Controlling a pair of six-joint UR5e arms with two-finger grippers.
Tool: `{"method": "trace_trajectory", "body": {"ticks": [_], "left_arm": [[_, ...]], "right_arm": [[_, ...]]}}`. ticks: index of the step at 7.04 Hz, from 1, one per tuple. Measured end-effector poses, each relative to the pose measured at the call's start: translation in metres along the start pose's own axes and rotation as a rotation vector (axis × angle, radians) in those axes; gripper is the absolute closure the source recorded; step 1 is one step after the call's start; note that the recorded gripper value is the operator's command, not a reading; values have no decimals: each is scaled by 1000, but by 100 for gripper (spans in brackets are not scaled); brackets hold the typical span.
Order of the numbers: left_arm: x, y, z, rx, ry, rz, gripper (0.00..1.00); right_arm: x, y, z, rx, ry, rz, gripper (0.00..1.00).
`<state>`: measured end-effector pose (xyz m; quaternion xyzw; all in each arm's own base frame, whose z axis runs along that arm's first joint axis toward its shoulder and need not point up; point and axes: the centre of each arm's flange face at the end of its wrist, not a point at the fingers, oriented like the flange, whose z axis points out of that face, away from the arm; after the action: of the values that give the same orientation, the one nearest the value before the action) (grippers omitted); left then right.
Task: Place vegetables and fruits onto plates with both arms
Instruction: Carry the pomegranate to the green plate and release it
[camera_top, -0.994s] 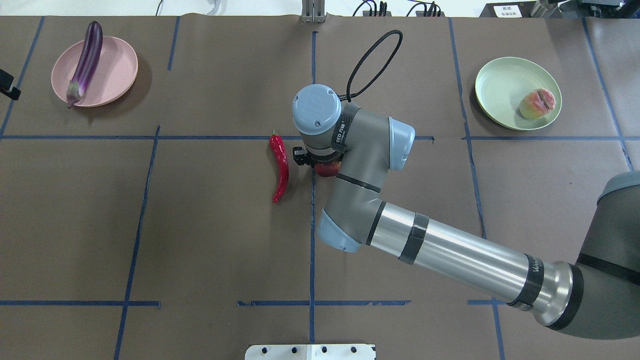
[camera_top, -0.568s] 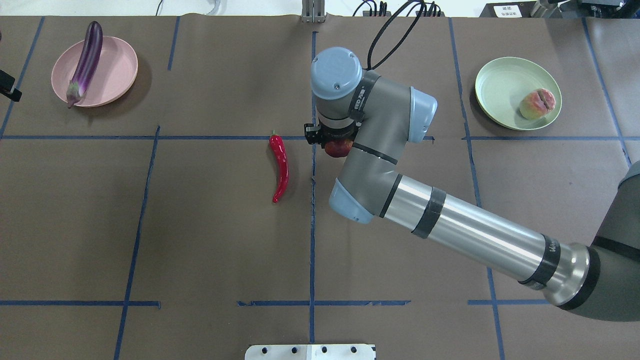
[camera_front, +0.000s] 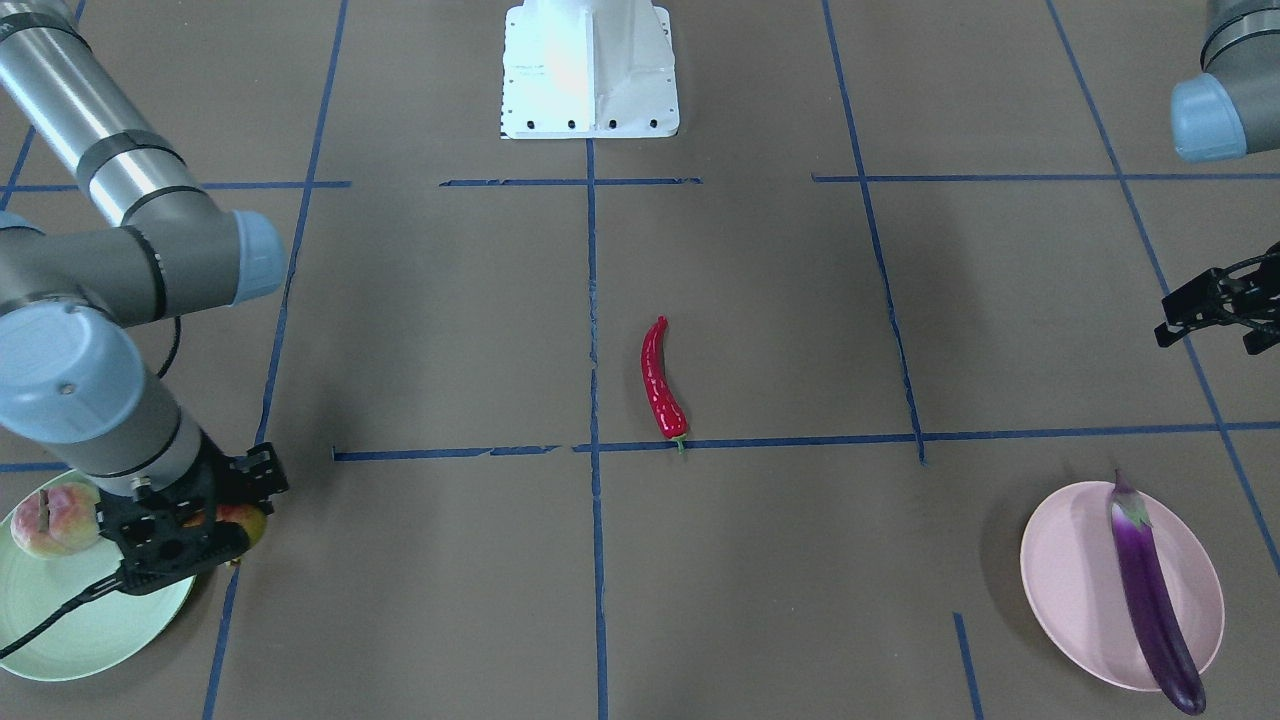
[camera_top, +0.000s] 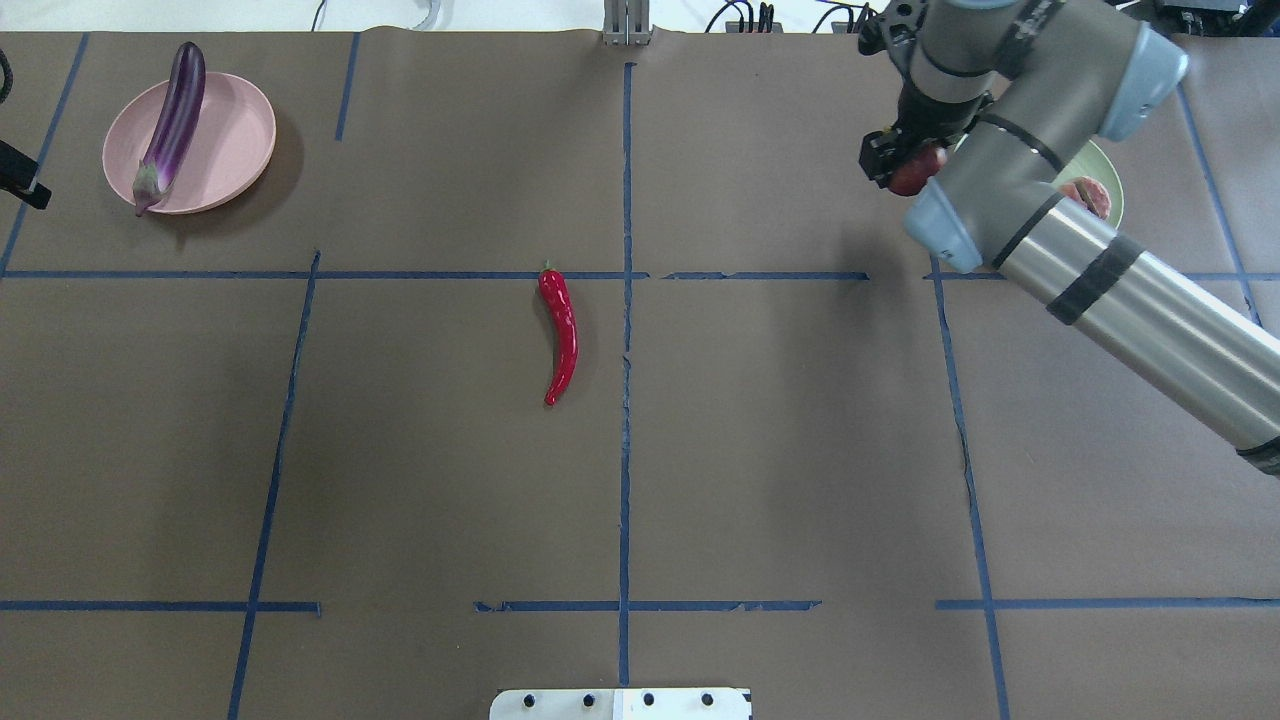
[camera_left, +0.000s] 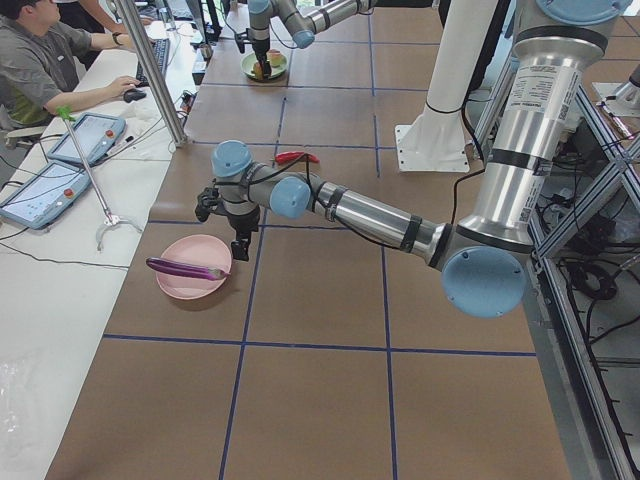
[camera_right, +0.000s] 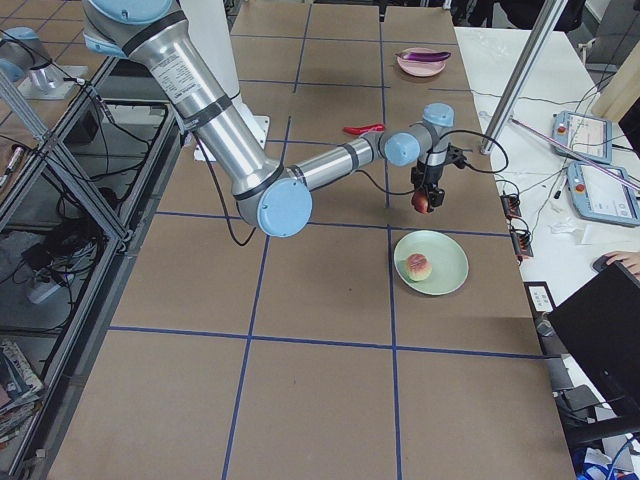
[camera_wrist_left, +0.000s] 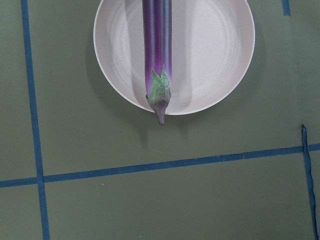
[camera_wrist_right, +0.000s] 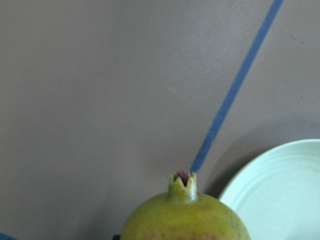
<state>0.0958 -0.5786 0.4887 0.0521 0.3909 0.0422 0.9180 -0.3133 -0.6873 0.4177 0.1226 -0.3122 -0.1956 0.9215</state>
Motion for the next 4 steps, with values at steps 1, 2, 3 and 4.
{"method": "trace_trajectory", "body": {"ticks": [1,2,3,4], "left_arm": [[1,0,1,-2,0,1,0],[1,0,1,-1,1,2,0],[2,0,0,0,1,4,0],[3,1,0,0,2,5,0]], "right_arm": [[40,16,22,22,-30,-24,34],[60,25,39,34,-45,-33,1],[65,26,47,39,-50,-38,0],[64,25,49,44,-53,-42,0]]}}
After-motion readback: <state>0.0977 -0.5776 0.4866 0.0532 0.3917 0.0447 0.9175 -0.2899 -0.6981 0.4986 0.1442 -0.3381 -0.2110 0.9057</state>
